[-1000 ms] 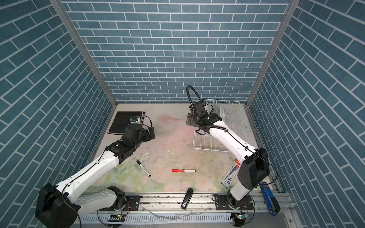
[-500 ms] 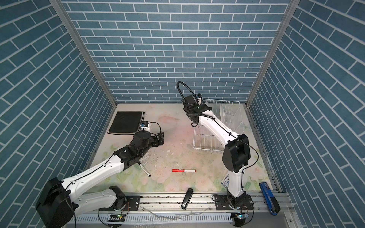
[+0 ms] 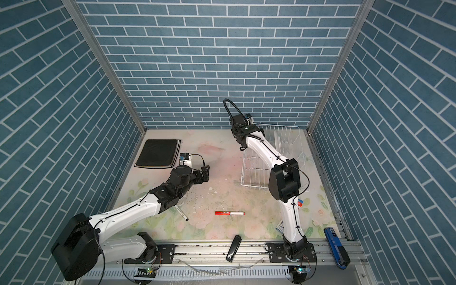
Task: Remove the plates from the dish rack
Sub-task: 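Move the left gripper toward the rack while the right gripper descends onto a white plate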
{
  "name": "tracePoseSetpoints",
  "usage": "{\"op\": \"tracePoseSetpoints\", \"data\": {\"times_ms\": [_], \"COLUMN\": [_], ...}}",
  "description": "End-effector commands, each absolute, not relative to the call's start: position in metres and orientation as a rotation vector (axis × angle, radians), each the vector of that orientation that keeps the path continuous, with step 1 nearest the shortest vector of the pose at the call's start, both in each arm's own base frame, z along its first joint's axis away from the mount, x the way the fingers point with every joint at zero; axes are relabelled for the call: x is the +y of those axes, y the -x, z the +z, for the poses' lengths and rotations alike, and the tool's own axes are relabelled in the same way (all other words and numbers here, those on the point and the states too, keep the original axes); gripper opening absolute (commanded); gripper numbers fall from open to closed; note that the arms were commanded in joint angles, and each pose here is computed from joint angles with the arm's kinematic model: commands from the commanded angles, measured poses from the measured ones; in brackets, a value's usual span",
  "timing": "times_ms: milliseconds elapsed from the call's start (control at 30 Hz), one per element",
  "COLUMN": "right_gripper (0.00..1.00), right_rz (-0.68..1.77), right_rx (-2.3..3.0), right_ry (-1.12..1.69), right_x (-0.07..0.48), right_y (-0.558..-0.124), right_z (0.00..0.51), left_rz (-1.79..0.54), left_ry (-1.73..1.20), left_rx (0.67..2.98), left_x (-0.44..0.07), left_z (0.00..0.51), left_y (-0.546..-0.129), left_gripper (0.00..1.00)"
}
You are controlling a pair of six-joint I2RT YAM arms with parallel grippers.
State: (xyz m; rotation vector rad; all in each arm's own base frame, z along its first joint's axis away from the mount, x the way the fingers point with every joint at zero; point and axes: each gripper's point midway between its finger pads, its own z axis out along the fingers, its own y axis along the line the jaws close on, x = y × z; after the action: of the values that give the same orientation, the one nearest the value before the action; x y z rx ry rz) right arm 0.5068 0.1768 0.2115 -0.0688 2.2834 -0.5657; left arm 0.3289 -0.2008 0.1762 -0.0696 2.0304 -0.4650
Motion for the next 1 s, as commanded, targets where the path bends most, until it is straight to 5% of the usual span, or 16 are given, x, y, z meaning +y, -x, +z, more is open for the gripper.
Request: {"op": "tracePoseSetpoints", "data": {"times_ms": [0,500,967], "right_gripper": [0.84,0.68,0.62], "right_rz": [-0.59,-0.664,-0.697], "right_rx": [2.275,2.287,2.317], "right_ry": [0.097,0.123,0.09], "right_x": [0.176,0.172,0.158], "right_y": [-0.516,-0.537,-0.538], "right_z": [0.218,0.192,0.172], "left_rz": [-0.486,-0.495,-0.501], "left_ry": [0.09,0.067,0.043], "left_rx": [2.001,2.058,2.049], "left_x": [-0.2,-0.214,-0.223], "left_z": [0.181,0.156,0.158], "left_y": [-0.328,-0.334,-0.342], "left_gripper": [1.0,1.0,1.0]}}
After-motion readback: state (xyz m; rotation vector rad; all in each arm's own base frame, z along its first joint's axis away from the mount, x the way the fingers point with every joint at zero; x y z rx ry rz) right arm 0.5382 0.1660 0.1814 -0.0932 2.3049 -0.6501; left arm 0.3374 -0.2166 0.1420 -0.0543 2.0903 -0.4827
